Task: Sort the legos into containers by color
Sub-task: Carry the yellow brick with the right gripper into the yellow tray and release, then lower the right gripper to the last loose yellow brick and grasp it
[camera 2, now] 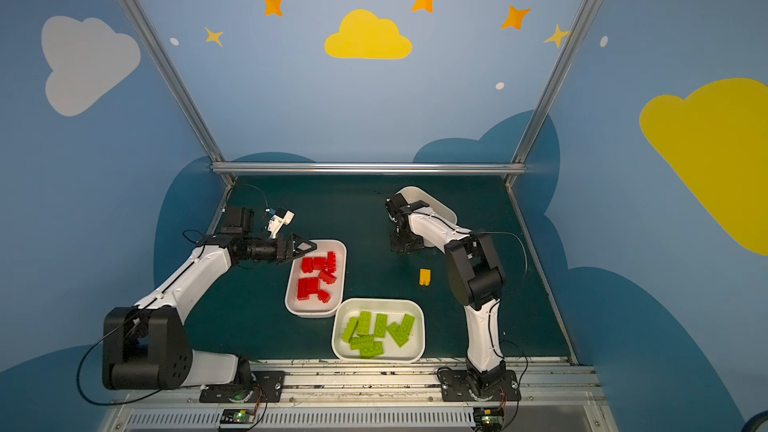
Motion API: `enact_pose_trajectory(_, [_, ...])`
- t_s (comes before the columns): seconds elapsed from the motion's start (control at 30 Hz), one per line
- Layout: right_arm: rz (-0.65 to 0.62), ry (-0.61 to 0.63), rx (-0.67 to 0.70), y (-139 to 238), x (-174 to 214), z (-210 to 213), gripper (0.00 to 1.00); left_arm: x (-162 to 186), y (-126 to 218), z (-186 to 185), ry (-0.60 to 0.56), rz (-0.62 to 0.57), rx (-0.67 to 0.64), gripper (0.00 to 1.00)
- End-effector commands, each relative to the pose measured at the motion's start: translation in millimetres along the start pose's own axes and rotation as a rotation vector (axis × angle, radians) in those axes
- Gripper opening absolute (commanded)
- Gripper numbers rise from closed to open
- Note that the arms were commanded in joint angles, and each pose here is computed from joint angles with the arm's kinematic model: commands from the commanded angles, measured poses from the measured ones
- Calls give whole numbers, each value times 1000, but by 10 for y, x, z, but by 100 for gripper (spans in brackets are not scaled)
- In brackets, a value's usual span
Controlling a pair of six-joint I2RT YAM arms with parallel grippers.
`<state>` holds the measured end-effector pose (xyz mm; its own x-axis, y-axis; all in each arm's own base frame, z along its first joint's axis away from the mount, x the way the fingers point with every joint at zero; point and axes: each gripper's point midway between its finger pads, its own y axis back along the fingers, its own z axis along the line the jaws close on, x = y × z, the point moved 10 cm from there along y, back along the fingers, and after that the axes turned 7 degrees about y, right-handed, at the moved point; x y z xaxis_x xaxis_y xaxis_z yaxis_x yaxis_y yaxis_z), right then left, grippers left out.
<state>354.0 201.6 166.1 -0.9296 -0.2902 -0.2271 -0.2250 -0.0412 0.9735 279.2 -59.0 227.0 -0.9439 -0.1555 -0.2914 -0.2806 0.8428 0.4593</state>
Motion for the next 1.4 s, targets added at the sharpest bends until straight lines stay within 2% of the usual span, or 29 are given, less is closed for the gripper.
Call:
enact_pose_trajectory(0.0, [-94, 18, -12, 579, -42, -145, 21, -14, 21, -30, -11, 4, 5, 99])
enact_pose_trajectory(0.13, [-115, -5, -16, 703, -106, -413, 21, -30, 7, -13, -3, 9, 5, 99])
enact_pose_trajectory(0.27, [-93, -67, -28, 629, -213, -720, 21, -42, 11, -32, -5, 11, 5, 99])
enact_pose_trajectory(0.47, [-59, -180, -34, 329, -390, -1049, 21, -36, 25, -47, -6, 14, -2, 99])
enact_pose_trajectory(0.77, [-10, -247, -9, -204, -681, -1282, 22, -26, 15, -24, 5, 22, -8, 99])
enact_pose_trajectory(0.87, [13, -259, -9, -339, -750, -1333, 26, -20, 12, -16, 6, 23, -10, 99])
enact_pose_trajectory(0.93, [20, -255, 1, -374, -780, -1358, 36, -19, 10, -12, 8, 24, -12, 100])
enact_pose_trajectory(1.0, [11, -248, -5, -297, -794, -1362, 44, -19, 18, -23, 4, 23, -11, 99])
enact_pose_trajectory(1.13, [-31, -220, -29, -11, -725, -1310, 51, -20, 25, -31, -4, 22, -13, 99])
enact_pose_trajectory(1.37, [-72, -185, -105, 545, -242, -997, 65, 6, 30, -29, -5, 22, -16, 100])
